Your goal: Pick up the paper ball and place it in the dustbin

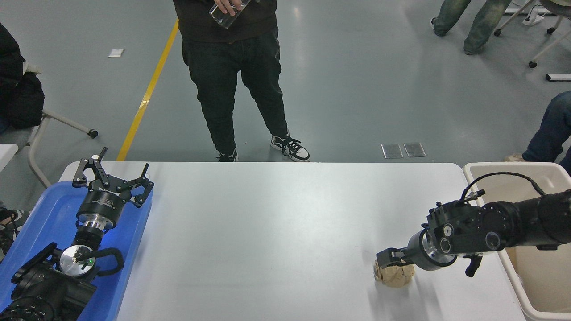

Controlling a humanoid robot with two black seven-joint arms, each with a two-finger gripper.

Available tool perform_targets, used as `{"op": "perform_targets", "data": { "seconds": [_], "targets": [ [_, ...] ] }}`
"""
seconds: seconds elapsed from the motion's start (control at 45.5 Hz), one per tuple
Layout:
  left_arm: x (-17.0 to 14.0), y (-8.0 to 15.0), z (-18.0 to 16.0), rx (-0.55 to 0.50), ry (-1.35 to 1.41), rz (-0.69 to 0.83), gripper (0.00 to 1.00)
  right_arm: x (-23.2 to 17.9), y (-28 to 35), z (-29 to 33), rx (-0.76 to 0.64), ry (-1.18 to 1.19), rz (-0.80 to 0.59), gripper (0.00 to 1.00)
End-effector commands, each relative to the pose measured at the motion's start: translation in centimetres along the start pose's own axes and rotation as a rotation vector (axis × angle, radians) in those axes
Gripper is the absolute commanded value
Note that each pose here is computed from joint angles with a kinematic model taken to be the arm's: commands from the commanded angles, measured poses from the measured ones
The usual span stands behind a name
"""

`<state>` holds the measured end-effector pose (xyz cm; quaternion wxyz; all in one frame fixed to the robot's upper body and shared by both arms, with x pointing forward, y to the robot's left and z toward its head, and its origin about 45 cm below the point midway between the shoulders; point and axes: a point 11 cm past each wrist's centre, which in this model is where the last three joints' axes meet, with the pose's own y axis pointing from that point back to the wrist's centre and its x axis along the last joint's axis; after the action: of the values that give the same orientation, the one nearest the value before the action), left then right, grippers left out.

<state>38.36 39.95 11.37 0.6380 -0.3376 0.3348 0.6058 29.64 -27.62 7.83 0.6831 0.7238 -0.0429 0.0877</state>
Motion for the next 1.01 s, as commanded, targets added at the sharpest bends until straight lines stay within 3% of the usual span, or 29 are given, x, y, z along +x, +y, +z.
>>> {"op": "perform_targets", "data": {
  "seconds": [0.0,0.044,0.11,0.22,0.308,0.33,0.505,0.549,0.989],
  "targets": [
    [0.0,0.0,0.0,0.000,0.000,0.000,0.99,-0.6,-0.6,-0.4,0.007,0.004,-0.006,0.97],
    [0.0,0.0,0.0,0.000,0.000,0.000,0.99,-0.6,-0.6,-0.4,0.007,0.003,-0.006,0.89],
    [0.0,0.0,0.0,0.000,0.000,0.000,0.99,-0.6,-0.6,-0.4,0.008,-0.002,0.001,0.64],
    [0.0,0.0,0.0,0.000,0.000,0.000,0.99,-0.7,-0.5,0.0,0.003,-0.017,-0.002,0.54],
    [-0.1,-0.1,0.0,0.001,0.000,-0.001,0.99,-0.8,-0.4,0.1,0.002,-0.016,-0.007,0.23],
    [-0.1,-0.1,0.0,0.001,0.000,-0.001,0.99,-0.7,-0.4,0.0,0.003,-0.017,-0.006,0.19],
    [-0.1,-0.1,0.0,0.004,-0.001,-0.002,0.99,-0.4,0.5,0.6,0.006,-0.049,-0.001,0.13],
    [-0.1,-0.1,0.0,0.004,-0.001,-0.002,0.99,-0.2,1.3,0.9,0.013,-0.061,-0.001,0.00],
    [0.0,0.0,0.0,0.006,-0.004,-0.001,0.99,5.6,14.5,2.4,-0.061,-0.096,0.082,0.00]
  ]
}}
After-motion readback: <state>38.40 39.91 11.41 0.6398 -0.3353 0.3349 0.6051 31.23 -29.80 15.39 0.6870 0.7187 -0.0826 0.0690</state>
